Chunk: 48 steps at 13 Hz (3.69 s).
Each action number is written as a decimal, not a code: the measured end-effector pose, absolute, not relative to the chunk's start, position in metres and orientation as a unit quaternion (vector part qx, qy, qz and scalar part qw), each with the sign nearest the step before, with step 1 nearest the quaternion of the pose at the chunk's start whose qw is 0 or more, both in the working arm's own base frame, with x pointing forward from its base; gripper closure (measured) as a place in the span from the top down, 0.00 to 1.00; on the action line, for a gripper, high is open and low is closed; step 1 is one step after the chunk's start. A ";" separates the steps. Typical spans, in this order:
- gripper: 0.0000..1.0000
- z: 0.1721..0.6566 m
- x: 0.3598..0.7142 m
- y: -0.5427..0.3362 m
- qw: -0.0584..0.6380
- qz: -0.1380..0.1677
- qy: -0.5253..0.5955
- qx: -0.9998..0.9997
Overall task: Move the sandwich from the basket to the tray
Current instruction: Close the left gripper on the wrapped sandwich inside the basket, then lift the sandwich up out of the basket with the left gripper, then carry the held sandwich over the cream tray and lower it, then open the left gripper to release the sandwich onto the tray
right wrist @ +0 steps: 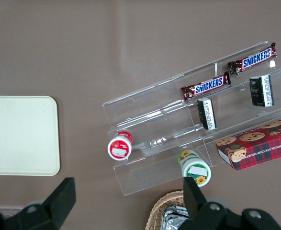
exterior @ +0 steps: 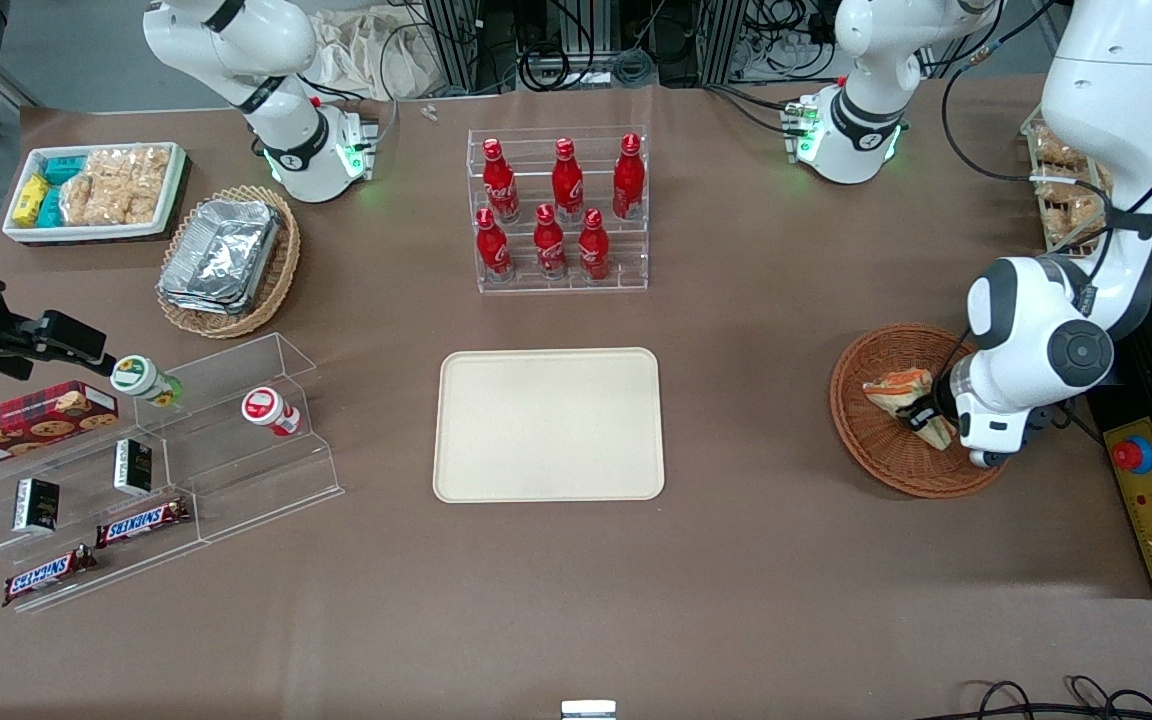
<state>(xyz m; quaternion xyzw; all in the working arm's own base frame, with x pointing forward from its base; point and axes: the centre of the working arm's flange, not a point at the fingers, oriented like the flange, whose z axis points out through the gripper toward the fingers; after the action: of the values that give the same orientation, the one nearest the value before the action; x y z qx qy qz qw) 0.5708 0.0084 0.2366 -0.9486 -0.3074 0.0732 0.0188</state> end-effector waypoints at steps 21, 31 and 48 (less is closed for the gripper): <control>0.15 0.425 0.560 -0.324 -0.008 0.073 -0.025 -0.997; 0.15 0.264 0.541 -0.427 -0.024 0.035 0.049 -0.998; 1.00 0.359 0.543 -0.378 0.107 0.054 0.010 -0.993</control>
<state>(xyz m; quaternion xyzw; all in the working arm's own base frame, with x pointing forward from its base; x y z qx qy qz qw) 0.5426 -0.3783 0.3595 -0.9927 0.0101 0.0536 0.1073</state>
